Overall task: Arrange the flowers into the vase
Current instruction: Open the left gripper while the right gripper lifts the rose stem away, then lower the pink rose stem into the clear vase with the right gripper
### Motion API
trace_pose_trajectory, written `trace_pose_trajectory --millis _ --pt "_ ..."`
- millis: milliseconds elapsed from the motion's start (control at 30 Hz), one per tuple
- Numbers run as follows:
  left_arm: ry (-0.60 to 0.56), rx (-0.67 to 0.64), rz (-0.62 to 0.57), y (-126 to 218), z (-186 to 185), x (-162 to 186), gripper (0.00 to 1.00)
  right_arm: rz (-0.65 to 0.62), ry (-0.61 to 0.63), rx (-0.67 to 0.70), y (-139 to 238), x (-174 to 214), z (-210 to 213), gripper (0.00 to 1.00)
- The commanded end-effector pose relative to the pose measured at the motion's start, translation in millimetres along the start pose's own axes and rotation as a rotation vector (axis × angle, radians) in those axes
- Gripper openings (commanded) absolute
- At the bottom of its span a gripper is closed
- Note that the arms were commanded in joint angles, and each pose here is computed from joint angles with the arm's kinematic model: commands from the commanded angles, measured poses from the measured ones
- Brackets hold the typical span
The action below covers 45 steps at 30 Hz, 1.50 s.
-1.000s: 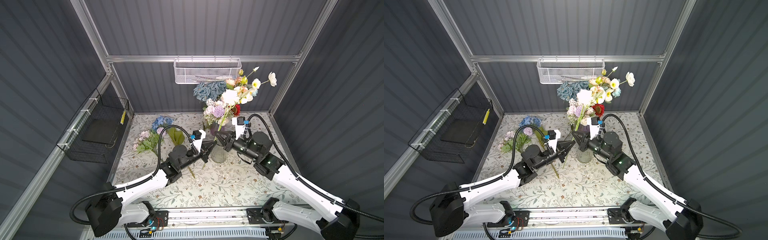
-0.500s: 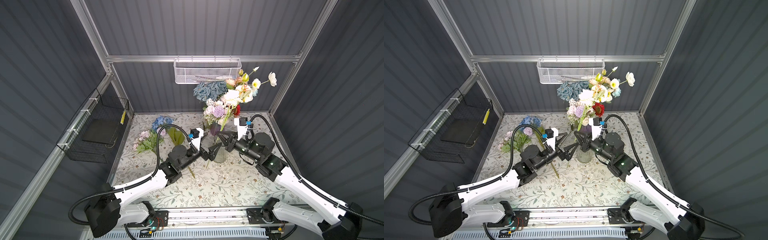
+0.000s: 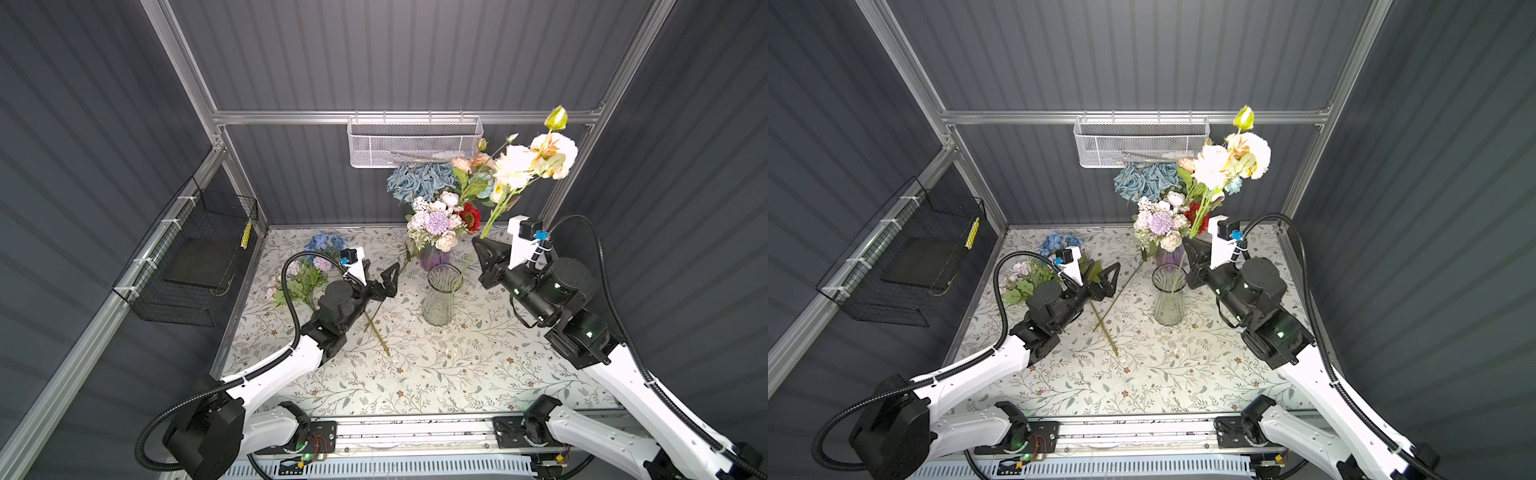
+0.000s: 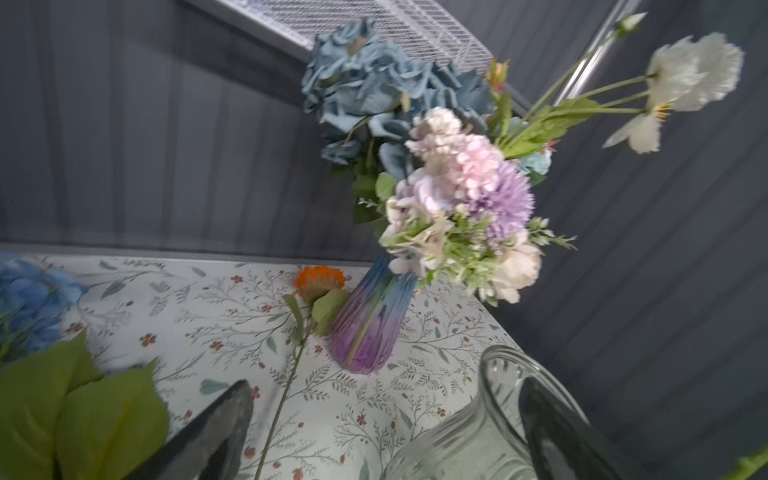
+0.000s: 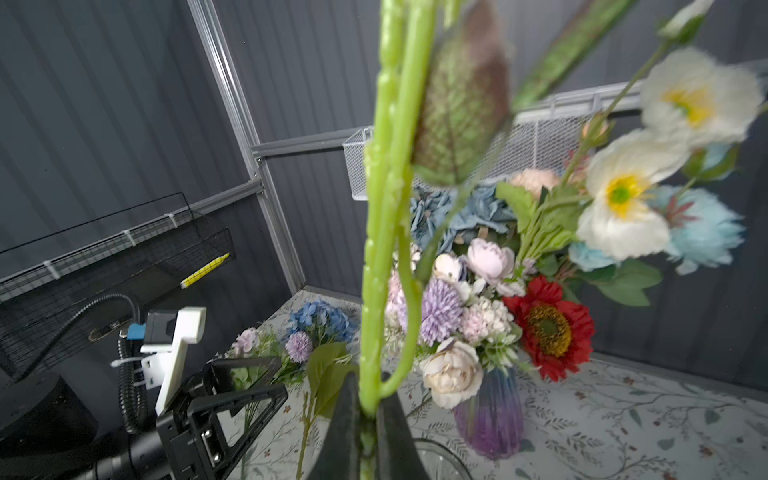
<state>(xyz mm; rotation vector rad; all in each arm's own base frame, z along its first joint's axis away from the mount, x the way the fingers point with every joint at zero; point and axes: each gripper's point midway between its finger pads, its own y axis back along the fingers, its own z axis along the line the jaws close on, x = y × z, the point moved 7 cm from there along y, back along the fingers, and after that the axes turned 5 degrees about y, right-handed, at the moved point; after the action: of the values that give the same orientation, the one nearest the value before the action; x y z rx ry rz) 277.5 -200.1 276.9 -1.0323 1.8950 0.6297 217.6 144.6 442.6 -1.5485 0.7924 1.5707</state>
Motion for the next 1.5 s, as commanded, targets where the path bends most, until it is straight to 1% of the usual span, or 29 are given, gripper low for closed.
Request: trace_pose_trajectory --millis 0,167,333,433,567,700,867,967,1067,1133,1167,1233,1467 --pt "0.051 -0.030 0.029 -1.2 6.7 10.1 1.00 -0.064 0.108 0.055 -0.4 -22.6 -4.5 0.00" --pt "0.069 -0.065 0.060 -2.4 15.5 18.4 1.00 -0.119 0.183 0.057 -14.5 -36.3 -2.2 0.00" --pt "0.072 -0.081 0.056 -0.1 18.7 19.0 1.00 -0.112 0.221 0.052 -37.0 -23.1 -0.6 0.00" --pt "0.070 -0.085 0.056 0.1 19.5 18.8 1.00 -0.078 0.221 0.049 -48.9 -3.7 -0.6 0.00" --pt "0.065 -0.092 0.059 -0.6 21.0 19.9 1.00 -0.054 0.175 0.054 -55.9 27.2 -2.4 0.00" --pt "0.063 -0.100 0.069 -2.9 22.6 22.7 1.00 -0.021 0.113 0.059 -57.9 63.0 -5.6 0.00" --pt "0.065 -0.102 0.072 -4.8 22.8 23.3 1.00 0.059 0.022 0.087 -57.4 112.4 -12.1 0.00" --pt "0.064 -0.107 0.078 -5.4 23.7 24.6 1.00 0.097 -0.014 0.078 -55.3 136.0 -12.2 0.00" --pt "0.066 -0.115 0.081 -5.1 24.6 24.7 1.00 0.130 -0.031 0.085 -52.2 151.0 -13.8 0.00" --pt "0.067 -0.114 0.085 -4.7 24.4 25.2 1.00 0.146 -0.032 0.099 -50.2 159.2 -15.5 0.01" --pt "0.067 -0.117 0.084 -4.4 24.7 25.1 1.00 0.179 -0.028 0.108 -53.3 171.9 -16.9 0.02" --pt "0.067 -0.117 0.084 -4.3 24.8 25.1 1.00 0.191 -0.024 0.112 -52.6 179.5 -17.5 0.05" --pt "0.063 -0.121 0.091 -4.3 24.7 25.1 1.00 0.229 -0.013 0.124 -52.0 194.0 -19.4 0.20"
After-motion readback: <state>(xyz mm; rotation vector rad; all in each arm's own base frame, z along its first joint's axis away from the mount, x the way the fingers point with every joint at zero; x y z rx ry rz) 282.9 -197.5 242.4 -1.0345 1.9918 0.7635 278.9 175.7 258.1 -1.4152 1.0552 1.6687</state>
